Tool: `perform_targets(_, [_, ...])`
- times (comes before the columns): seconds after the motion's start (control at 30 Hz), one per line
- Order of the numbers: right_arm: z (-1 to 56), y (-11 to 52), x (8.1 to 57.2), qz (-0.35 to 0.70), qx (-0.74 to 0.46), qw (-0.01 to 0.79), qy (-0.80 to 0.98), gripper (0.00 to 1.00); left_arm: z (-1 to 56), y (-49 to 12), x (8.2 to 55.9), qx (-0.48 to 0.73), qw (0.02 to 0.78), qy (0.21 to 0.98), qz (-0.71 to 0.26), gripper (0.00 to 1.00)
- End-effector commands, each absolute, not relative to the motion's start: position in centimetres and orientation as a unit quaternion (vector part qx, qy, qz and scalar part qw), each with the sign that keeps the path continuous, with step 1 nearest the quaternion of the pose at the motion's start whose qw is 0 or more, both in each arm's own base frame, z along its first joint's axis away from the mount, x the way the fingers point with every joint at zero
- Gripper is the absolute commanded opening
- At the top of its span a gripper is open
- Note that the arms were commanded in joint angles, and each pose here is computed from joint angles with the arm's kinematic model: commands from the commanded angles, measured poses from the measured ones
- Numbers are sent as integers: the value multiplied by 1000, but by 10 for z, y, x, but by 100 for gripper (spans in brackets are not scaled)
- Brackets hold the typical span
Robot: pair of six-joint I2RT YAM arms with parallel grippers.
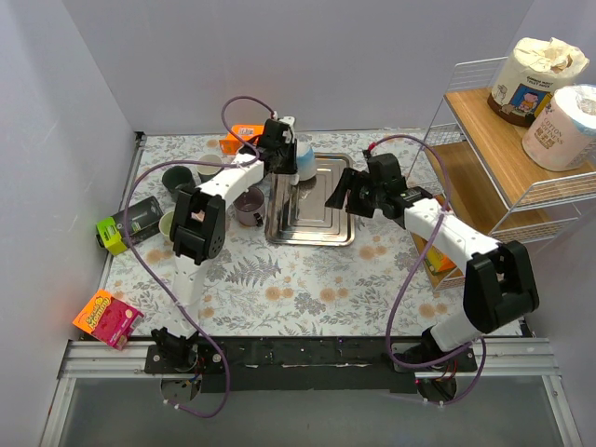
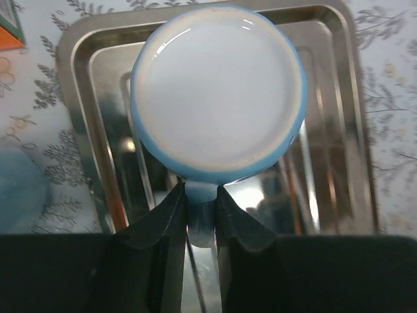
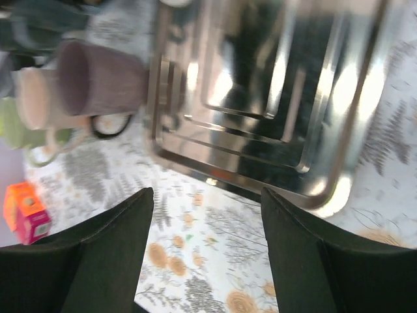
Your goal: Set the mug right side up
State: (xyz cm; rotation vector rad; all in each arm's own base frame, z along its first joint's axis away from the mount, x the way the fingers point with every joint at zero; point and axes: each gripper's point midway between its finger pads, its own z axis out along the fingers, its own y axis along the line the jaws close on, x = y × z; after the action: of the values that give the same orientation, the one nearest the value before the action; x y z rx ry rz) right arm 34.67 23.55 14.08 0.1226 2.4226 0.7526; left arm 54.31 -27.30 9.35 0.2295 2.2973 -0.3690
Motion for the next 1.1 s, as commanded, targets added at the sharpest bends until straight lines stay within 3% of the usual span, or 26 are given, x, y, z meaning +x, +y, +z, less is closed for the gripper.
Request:
perform_targets(0.0, [233, 270, 348, 419, -41, 391, 819, 74, 255, -302, 519, 60, 470, 829, -296, 0])
perform_targets(0.47, [358, 296, 332, 575, -67, 439, 688, 77, 438, -302, 445, 3, 505, 726, -467, 0])
perform_targets(0.73, [445, 303, 315, 667, -119, 488, 551, 77, 505, -304, 402, 8, 485, 673, -559, 0])
perform_targets(1.07, [464, 308, 346, 700, -69, 491, 513, 70, 542, -308, 375, 27, 464, 635, -617, 0])
